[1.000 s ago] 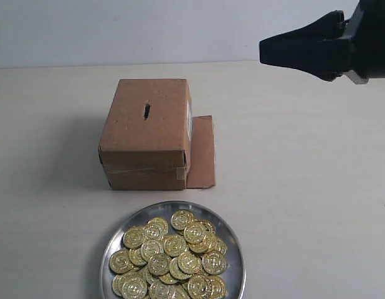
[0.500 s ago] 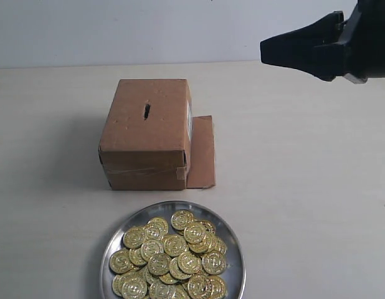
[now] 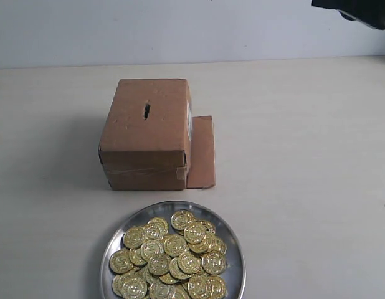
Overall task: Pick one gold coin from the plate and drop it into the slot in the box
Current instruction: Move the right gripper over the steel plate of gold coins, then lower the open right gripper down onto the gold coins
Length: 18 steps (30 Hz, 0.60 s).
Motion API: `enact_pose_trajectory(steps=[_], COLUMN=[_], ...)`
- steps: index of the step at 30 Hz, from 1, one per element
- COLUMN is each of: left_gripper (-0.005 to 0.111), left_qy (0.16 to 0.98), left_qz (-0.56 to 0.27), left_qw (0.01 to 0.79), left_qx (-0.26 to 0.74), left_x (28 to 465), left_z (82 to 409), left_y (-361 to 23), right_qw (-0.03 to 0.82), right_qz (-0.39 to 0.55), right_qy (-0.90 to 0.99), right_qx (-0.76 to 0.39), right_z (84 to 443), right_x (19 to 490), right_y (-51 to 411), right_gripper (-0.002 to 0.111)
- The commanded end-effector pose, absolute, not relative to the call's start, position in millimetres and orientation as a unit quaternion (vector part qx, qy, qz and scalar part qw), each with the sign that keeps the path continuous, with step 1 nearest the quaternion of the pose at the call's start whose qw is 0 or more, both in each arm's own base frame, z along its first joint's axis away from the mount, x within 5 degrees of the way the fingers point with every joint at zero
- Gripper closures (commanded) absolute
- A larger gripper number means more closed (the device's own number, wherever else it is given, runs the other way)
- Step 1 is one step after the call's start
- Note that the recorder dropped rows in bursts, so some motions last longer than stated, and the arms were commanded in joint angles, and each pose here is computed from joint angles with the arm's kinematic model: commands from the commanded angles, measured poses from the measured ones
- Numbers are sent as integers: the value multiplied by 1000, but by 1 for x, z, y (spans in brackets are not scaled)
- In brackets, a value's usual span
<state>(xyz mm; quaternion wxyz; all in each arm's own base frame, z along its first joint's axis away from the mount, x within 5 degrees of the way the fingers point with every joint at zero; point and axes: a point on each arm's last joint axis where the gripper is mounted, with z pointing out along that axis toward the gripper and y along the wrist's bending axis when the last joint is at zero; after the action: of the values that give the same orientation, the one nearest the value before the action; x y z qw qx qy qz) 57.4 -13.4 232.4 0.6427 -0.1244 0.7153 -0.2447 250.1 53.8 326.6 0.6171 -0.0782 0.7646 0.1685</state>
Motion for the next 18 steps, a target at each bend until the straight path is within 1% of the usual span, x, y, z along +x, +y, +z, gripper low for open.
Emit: enact_pose_trajectory(steps=[1, 6, 7, 10, 11, 12, 13, 15, 18], left_gripper=[107, 107, 107, 107, 107, 107, 107, 107, 107], left_qy=[715, 715, 715, 715, 715, 715, 715, 715, 715], left_qz=[-243, -243, -243, -243, -243, -243, -243, -243, -243], left_qw=[644, 644, 644, 644, 644, 644, 644, 644, 644], left_qx=[-118, -118, -118, -118, -118, -118, -118, -118, -118], left_x=[58, 58, 58, 58, 58, 58, 58, 58, 58], left_z=[235, 235, 235, 235, 235, 235, 235, 235, 235], left_y=[-14, -14, -14, -14, -14, -14, -14, -14, -14], right_qw=[592, 512, 482, 432, 396, 377, 329, 268, 224], right_qz=[99, 82, 88, 133, 139, 137, 133, 115, 102], right_qy=[792, 816, 815, 830, 835, 838, 849, 853, 839], right_qx=[-108, -258, -307, -326, -357, -369, -391, -433, -484], right_z=[321, 303, 298, 288, 277, 271, 257, 242, 230], right_x=[243, 221, 211, 199, 196, 196, 197, 197, 192], right_y=[75, 114, 126, 143, 152, 156, 164, 176, 197], right_gripper=[108, 108, 108, 108, 108, 108, 108, 108, 108])
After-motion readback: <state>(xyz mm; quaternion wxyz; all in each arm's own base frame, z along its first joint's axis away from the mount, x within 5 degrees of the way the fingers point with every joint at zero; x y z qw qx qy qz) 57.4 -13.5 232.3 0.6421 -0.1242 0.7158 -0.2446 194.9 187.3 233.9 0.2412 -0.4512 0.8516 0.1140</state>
